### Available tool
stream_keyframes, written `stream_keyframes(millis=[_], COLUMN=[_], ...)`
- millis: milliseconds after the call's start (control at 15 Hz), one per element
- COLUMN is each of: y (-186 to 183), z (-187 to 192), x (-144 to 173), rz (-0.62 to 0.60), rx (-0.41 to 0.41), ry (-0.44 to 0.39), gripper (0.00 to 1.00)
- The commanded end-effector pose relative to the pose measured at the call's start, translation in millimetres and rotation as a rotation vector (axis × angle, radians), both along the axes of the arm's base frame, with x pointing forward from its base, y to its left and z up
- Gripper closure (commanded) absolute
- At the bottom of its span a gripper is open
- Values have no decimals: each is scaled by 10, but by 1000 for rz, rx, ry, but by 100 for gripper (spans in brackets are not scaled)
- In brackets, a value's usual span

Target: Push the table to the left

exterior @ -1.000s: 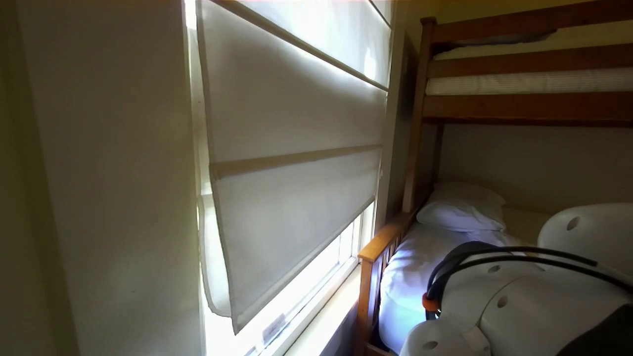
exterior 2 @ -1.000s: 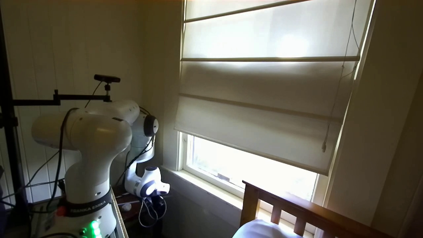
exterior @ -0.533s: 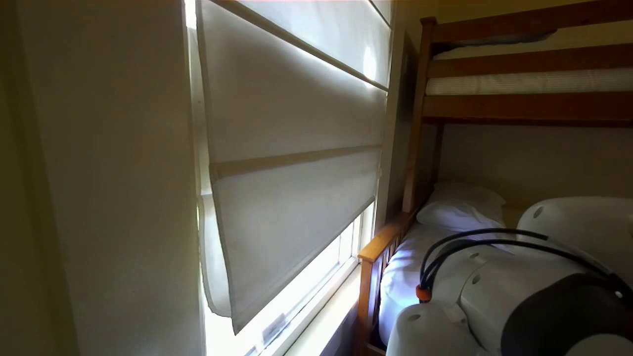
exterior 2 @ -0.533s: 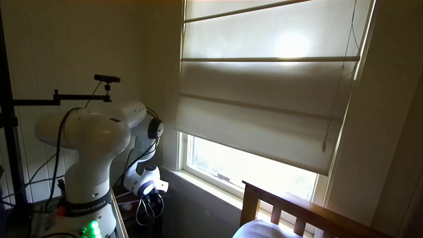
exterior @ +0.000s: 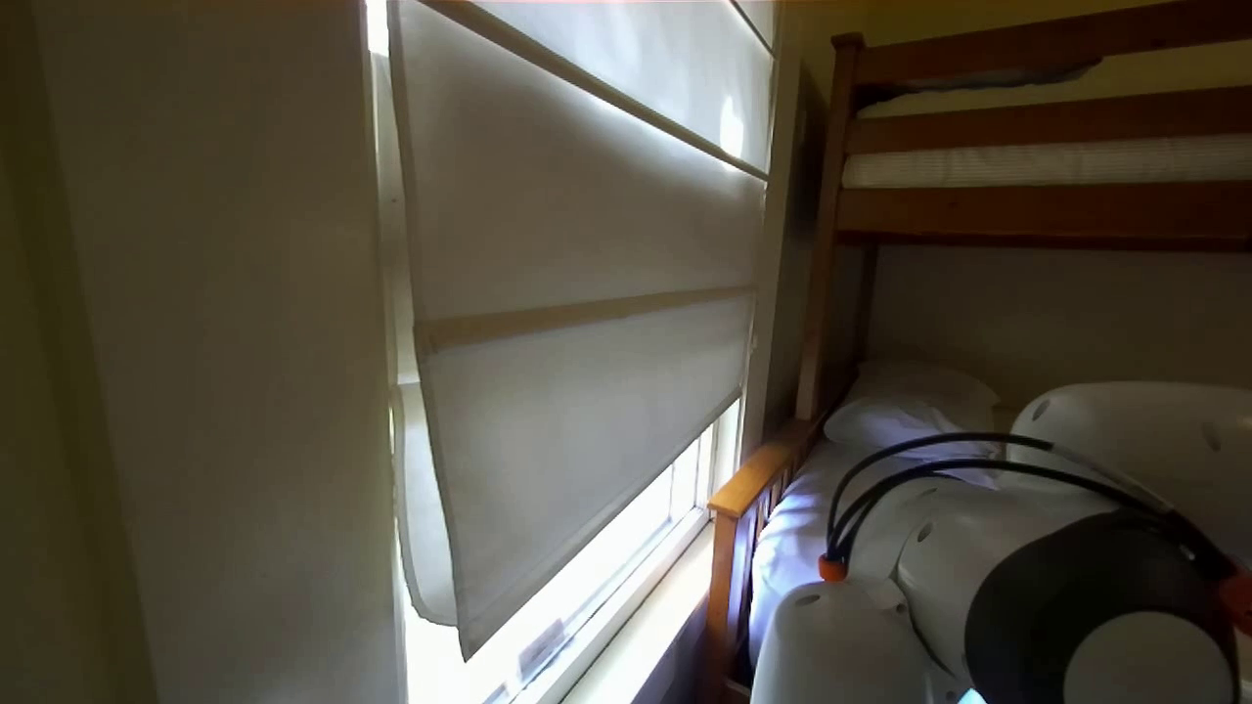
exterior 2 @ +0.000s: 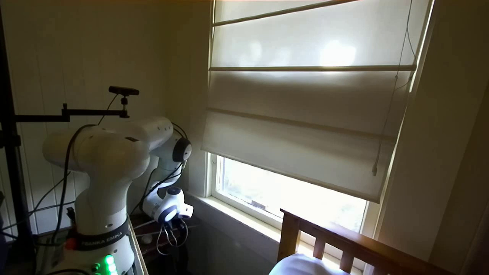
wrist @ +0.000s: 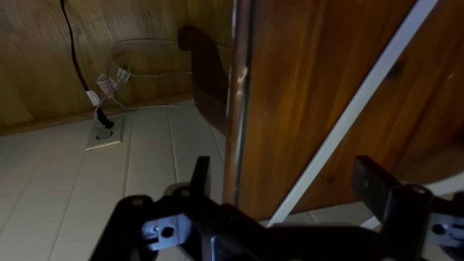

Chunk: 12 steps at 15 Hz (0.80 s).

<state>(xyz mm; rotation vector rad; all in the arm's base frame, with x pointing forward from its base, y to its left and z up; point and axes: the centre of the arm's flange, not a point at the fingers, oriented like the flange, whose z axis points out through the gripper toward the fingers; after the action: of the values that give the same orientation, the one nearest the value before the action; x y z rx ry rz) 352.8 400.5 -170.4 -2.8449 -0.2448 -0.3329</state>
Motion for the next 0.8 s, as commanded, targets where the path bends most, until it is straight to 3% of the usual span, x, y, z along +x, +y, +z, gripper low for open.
stream_keyframes(millis=[0,200,400,533,600,733], y=[-226,-454,-587,-587,-672,-657], z=[-225,-352,-457,-529,-185,-214], x=[196,303,306,258,281,223], rz=[-22,9,38,74,51,61], rx=[-50,-190,-275,-286,-262,-271], ry=[-106,-112,-82,-39,-66,-48], gripper=[0,0,0,0,0,0])
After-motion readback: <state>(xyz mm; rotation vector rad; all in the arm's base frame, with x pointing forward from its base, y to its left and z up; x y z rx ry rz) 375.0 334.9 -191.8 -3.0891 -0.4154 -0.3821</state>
